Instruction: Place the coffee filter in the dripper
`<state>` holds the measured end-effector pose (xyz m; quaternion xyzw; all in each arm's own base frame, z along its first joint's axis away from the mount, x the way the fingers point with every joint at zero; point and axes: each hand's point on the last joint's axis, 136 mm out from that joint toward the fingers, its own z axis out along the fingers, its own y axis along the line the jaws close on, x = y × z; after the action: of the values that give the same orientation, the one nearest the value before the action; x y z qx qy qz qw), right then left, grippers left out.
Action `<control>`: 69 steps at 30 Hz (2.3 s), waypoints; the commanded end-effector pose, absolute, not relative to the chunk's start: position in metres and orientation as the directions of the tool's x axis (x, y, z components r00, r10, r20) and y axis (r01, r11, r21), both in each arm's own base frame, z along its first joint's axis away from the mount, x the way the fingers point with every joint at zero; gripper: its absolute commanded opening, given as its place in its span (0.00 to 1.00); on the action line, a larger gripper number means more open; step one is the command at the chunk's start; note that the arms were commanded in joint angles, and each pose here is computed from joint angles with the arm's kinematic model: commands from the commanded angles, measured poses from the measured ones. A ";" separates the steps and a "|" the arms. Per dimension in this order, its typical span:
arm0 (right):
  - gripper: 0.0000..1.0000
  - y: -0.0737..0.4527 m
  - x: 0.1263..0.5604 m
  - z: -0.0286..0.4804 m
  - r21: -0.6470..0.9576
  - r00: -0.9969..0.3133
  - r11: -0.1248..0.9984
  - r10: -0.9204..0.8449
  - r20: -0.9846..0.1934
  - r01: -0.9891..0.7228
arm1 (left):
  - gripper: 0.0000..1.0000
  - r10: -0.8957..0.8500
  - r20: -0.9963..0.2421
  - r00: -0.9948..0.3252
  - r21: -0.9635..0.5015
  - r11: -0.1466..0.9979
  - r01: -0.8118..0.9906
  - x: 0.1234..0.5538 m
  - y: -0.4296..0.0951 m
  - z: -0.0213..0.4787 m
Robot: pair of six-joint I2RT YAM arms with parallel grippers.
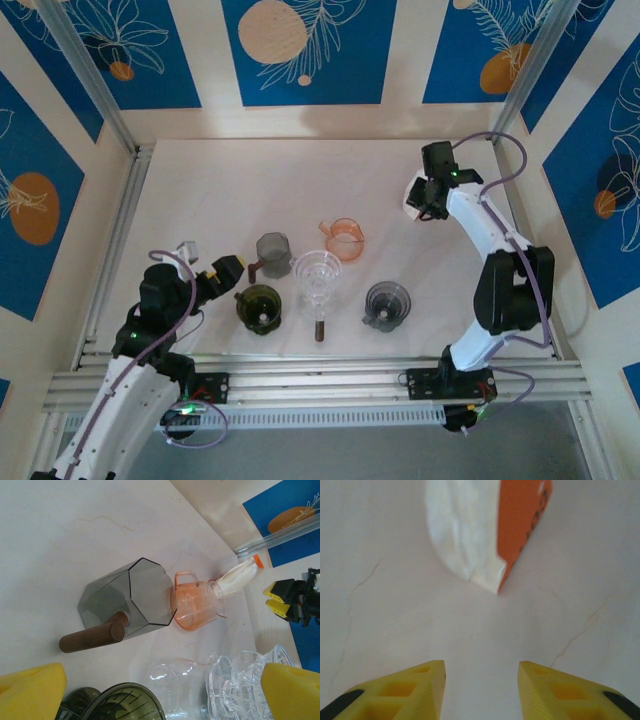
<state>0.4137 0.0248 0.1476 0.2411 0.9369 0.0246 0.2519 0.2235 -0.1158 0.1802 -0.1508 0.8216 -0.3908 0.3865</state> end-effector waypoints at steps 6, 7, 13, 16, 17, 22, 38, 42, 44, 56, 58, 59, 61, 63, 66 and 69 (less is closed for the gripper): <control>0.45 -0.013 0.461 0.155 0.153 -0.682 0.845 0.509 -0.525 0.513 | 1.00 -0.543 -0.540 -0.643 -0.754 0.651 0.085 0.234 -0.120 0.188; 0.44 -0.016 0.465 0.152 0.148 -0.685 0.843 0.511 -0.519 0.517 | 1.00 -0.544 -0.540 -0.643 -0.755 0.650 0.085 0.235 -0.121 0.188; 0.43 -0.025 0.478 0.144 0.128 -0.697 0.842 0.511 -0.504 0.525 | 1.00 -0.544 -0.535 -0.647 -0.753 0.653 0.073 0.242 -0.122 0.184; 0.41 -0.024 0.482 0.141 0.125 -0.708 0.853 0.495 -0.504 0.507 | 1.00 -0.545 -0.529 -0.650 -0.755 0.653 0.066 0.245 -0.122 0.182; 0.41 -0.023 0.483 0.139 0.124 -0.714 0.859 0.486 -0.504 0.498 | 1.00 -0.546 -0.528 -0.650 -0.755 0.652 0.065 0.246 -0.123 0.182; 0.35 -0.022 0.486 0.132 0.111 -0.732 0.872 0.463 -0.499 0.476 | 1.00 -0.553 -0.515 -0.655 -0.762 0.645 0.054 0.250 -0.124 0.178; 0.12 -0.008 0.490 0.130 0.035 -0.793 0.935 0.320 -0.518 0.354 | 1.00 -0.552 -0.510 -0.659 -0.763 0.644 0.051 0.252 -0.126 0.175; 0.06 0.006 0.492 0.131 -0.025 -0.819 0.961 0.220 -0.530 0.274 | 1.00 -0.551 -0.508 -0.662 -0.763 0.644 0.049 0.252 -0.126 0.174; 0.04 0.012 0.492 0.133 -0.043 -0.824 0.970 0.179 -0.537 0.239 | 1.00 -0.549 -0.508 -0.664 -0.763 0.644 0.050 0.252 -0.126 0.173; 0.02 0.079 0.503 0.143 -0.199 -0.775 0.971 -0.229 -0.588 -0.135 | 1.00 -0.542 -0.515 -0.664 -0.756 0.652 0.054 0.250 -0.125 0.173; 0.01 0.088 0.502 0.138 -0.210 -0.770 0.961 -0.272 -0.577 -0.182 | 1.00 -0.543 -0.514 -0.664 -0.757 0.651 0.053 0.250 -0.125 0.173; 0.01 0.090 0.502 0.136 -0.216 -0.769 0.957 -0.286 -0.572 -0.195 | 1.00 -0.543 -0.514 -0.664 -0.757 0.651 0.053 0.250 -0.125 0.174; 0.01 0.095 0.502 0.132 -0.217 -0.768 0.952 -0.304 -0.564 -0.217 | 1.00 -0.544 -0.515 -0.663 -0.756 0.652 0.053 0.250 -0.125 0.173; 0.02 0.098 0.501 0.126 -0.210 -0.774 0.951 -0.307 -0.554 -0.227 | 1.00 -0.545 -0.513 -0.663 -0.757 0.651 0.051 0.250 -0.125 0.173; 0.04 0.100 0.499 0.120 -0.200 -0.781 0.954 -0.298 -0.548 -0.223 | 1.00 -0.546 -0.511 -0.664 -0.757 0.651 0.048 0.250 -0.125 0.172; 0.05 0.101 0.499 0.118 -0.187 -0.784 0.958 -0.284 -0.552 -0.216 | 1.00 -0.547 -0.510 -0.664 -0.759 0.650 0.048 0.250 -0.125 0.172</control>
<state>0.4993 0.0981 0.1341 -0.1260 0.9396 -0.0642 0.3118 0.2506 -0.1233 0.1691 -0.1561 0.8282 -0.3863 0.3748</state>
